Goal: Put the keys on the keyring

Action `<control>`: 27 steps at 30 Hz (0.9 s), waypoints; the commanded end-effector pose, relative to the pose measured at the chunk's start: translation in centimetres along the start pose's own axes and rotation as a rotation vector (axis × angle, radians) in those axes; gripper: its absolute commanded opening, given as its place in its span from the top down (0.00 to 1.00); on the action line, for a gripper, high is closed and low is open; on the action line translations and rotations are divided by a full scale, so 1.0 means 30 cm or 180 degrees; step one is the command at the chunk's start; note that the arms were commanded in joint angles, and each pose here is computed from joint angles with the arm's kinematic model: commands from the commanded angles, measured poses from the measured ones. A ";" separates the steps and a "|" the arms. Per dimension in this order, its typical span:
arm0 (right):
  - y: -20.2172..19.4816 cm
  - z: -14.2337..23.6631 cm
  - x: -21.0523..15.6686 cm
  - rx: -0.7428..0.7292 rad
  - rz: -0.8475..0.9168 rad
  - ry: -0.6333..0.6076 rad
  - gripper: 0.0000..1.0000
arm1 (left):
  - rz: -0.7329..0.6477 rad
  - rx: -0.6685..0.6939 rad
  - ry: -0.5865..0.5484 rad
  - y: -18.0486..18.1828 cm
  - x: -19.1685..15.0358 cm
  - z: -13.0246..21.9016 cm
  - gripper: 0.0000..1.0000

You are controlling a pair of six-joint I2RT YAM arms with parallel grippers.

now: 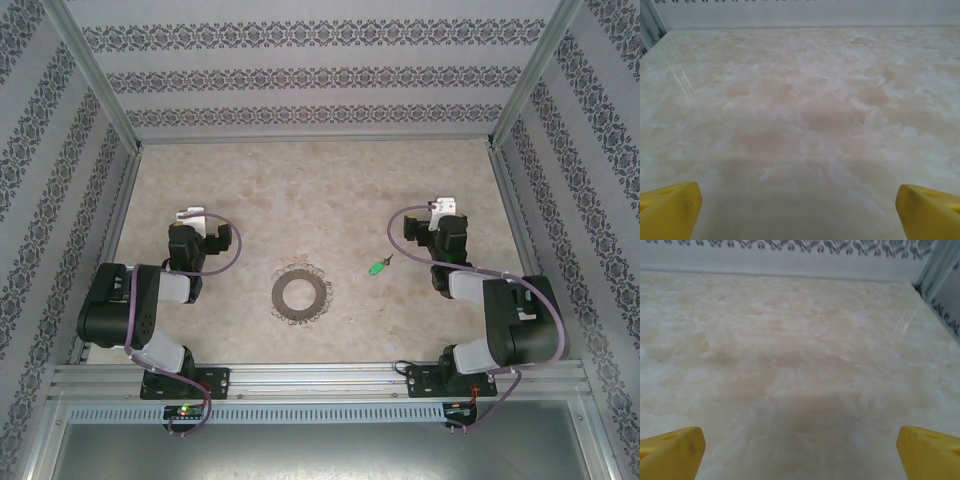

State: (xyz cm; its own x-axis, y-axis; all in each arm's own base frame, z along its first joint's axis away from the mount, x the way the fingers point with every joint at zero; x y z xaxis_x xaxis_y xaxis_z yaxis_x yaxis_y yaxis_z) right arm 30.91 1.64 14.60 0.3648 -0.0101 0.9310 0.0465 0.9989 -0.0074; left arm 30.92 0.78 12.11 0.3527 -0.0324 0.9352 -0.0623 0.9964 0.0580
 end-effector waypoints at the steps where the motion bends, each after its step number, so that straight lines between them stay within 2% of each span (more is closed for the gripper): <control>1: 0.053 0.047 0.076 -0.0072 0.0314 -0.0086 0.02 | -0.0057 -0.0010 -0.0028 -0.003 0.057 0.023 0.00; 4: 0.116 0.104 0.116 0.0093 0.0549 -0.0034 0.02 | 0.0080 0.0023 0.0177 0.000 0.104 0.046 0.00; 6: 0.147 0.144 0.143 0.0165 0.0501 0.0085 0.02 | 0.0225 -0.0077 0.0333 -0.009 0.147 0.066 0.00; 10: 0.195 0.205 0.155 0.0769 0.0259 0.0469 0.02 | 0.0425 -0.0599 0.0440 -0.079 0.238 0.135 0.00; 13: 0.235 0.235 0.147 0.1279 0.0057 0.0731 0.02 | 0.0693 -0.0795 0.0676 -0.124 0.307 0.190 0.00; 16: 0.275 0.252 0.135 0.1681 -0.0093 0.1002 0.02 | 0.0919 -0.1350 0.0844 -0.191 0.359 0.238 0.00; 19: 0.316 0.256 0.116 0.1921 -0.0086 0.1295 0.02 | 0.1027 -0.1829 0.0989 -0.248 0.368 0.289 0.00; 23: 0.369 0.253 0.081 0.2102 0.0024 0.1651 0.02 | 0.0834 -0.2231 0.1180 -0.342 0.335 0.359 0.00; 27: 0.420 0.253 0.049 0.2285 0.0099 0.1932 0.02 | 0.0637 -0.2523 0.1464 -0.441 0.268 0.381 0.00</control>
State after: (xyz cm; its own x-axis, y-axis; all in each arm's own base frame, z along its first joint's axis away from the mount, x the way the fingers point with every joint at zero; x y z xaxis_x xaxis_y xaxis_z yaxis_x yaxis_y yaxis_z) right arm 25.65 13.56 18.71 0.7397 0.1701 0.6511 -0.4685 0.8247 0.3167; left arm 25.38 -12.20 24.81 0.6580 0.0633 0.7503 0.4295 0.7869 -0.4430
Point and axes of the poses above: each hand's point on the last joint's axis, 136 mm out from that joint toward the fingers, its own z axis back along the fingers, its own y axis along the line the jaws close on, x = y × z, the point moved 9 cm from there along z, back along the fingers, and after that the axes turned 3 degrees about -z, right-handed, at the moved point
